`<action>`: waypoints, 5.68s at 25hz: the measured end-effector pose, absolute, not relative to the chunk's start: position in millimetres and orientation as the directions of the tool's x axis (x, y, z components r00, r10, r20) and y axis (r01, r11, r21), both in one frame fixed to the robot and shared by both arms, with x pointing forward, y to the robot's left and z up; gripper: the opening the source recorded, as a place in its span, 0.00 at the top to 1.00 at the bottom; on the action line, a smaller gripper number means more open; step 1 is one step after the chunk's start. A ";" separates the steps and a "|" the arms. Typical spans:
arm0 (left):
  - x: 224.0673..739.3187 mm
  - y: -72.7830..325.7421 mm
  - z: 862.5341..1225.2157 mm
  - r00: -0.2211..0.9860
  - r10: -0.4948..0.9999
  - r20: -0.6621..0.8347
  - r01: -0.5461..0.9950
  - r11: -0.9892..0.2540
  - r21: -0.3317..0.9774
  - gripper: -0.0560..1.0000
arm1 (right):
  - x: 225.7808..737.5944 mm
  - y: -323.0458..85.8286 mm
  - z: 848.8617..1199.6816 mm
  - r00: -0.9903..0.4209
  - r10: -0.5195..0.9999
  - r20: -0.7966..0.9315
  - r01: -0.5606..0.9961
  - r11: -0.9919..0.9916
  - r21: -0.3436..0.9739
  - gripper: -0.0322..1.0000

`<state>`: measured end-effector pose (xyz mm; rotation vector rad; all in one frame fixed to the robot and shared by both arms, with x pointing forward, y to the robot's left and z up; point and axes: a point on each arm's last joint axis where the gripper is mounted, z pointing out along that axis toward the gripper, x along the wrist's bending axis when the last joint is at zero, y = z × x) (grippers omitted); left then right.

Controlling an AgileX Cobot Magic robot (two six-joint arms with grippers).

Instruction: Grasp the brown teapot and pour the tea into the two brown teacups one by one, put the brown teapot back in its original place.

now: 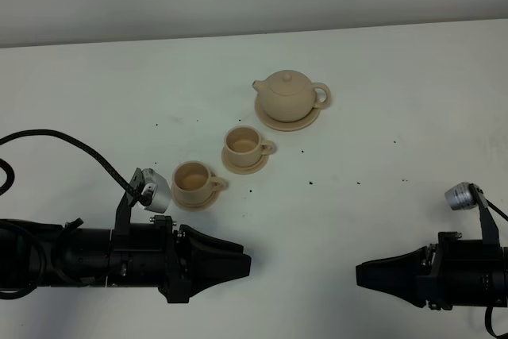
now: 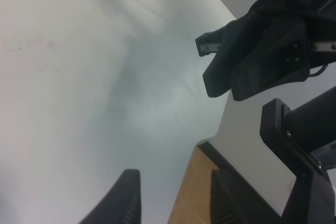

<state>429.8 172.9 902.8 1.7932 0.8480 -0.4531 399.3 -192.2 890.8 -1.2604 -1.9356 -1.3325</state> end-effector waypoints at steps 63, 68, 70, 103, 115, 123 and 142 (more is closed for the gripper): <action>280.1 291.2 1041.5 0.223 0.975 -0.012 0.765 -0.167 0.622 0.60 | 451.3 -179.3 920.3 -0.605 0.317 0.731 0.796 0.201 0.572 0.74; 257.7 297.4 1046.1 0.165 0.986 -0.016 0.669 -0.100 0.737 0.60 | 461.6 -178.2 924.8 -0.625 0.328 0.708 0.779 0.209 0.591 0.74; 246.7 299.6 1047.1 0.125 0.992 -0.016 0.615 -0.064 0.786 0.60 | 465.0 -177.7 926.9 -0.631 0.329 0.703 0.775 0.217 0.594 0.74; 228.6 299.2 1046.5 -0.007 1.000 -0.029 0.521 0.029 0.853 0.60 | 546.9 -99.5 1018.4 -0.924 0.373 0.083 0.315 0.622 0.717 0.74; 228.6 299.2 1046.5 -0.007 1.000 -0.030 0.521 0.029 0.853 0.60 | 605.1 -88.1 1004.3 -0.945 0.312 -0.099 0.243 0.872 0.425 0.74; 228.6 299.2 1046.5 -0.007 1.000 -0.030 0.521 0.029 0.853 0.60 | 653.0 -69.3 1002.8 -0.977 0.133 -0.165 0.073 0.942 0.327 0.74; 228.6 299.1 1046.5 -0.006 1.000 -0.031 0.521 0.030 0.853 0.60 | 694.8 -52.1 965.1 -0.957 -0.072 -0.282 -0.148 0.955 0.258 0.61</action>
